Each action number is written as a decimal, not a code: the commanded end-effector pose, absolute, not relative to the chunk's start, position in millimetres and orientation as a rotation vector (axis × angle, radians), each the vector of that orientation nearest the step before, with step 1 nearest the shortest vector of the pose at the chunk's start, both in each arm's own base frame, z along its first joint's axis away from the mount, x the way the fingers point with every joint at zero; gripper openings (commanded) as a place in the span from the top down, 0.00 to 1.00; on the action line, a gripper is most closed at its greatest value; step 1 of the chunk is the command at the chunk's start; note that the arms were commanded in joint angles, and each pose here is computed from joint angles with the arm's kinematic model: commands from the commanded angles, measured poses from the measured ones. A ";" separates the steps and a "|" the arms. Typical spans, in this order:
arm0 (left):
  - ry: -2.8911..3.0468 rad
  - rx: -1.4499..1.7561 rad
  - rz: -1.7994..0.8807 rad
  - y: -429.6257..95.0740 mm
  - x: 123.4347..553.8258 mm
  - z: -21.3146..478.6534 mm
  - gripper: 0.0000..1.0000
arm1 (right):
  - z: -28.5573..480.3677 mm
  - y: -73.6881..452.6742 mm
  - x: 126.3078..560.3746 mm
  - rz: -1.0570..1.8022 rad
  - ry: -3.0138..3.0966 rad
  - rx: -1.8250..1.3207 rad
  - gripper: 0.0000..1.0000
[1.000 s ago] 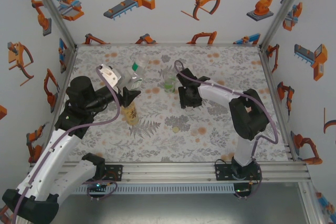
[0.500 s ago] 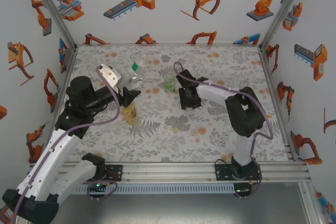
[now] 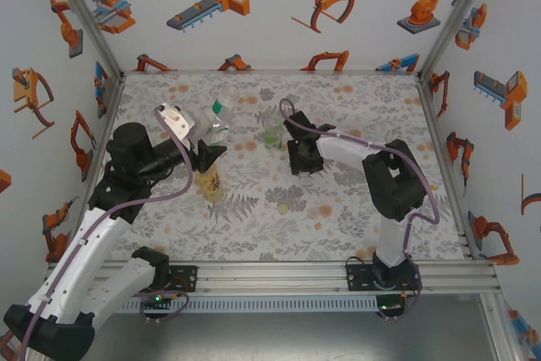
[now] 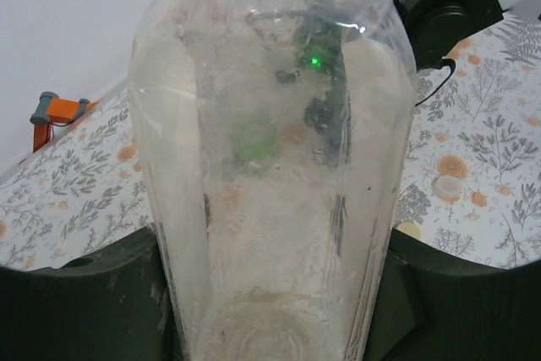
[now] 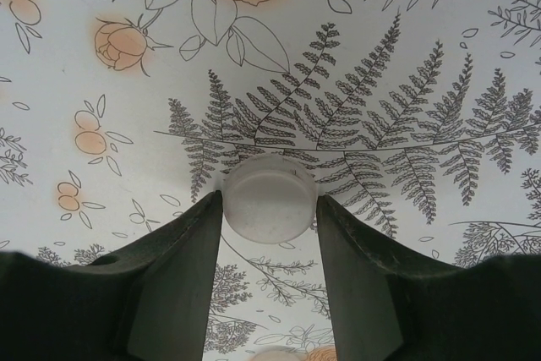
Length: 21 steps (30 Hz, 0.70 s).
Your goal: Screw on the bottle caps
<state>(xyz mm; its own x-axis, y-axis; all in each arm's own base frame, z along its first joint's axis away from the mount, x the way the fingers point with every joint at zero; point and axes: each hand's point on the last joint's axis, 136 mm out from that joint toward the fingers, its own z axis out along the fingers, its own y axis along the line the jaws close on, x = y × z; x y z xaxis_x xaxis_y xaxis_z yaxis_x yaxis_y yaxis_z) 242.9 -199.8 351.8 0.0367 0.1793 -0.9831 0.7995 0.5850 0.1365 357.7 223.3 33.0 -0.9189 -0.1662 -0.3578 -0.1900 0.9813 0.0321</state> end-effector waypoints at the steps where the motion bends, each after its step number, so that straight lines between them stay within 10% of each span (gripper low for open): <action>1: 1.482 0.855 -0.587 -198.6 245.3 354.6 0.96 | 14.7 211.0 358.6 0.014 2.788 -0.268 0.52; 21: 1.472 0.862 -0.591 -199.2 243.5 355.9 0.96 | 9.6 214.0 356.5 0.031 2.796 -0.404 0.53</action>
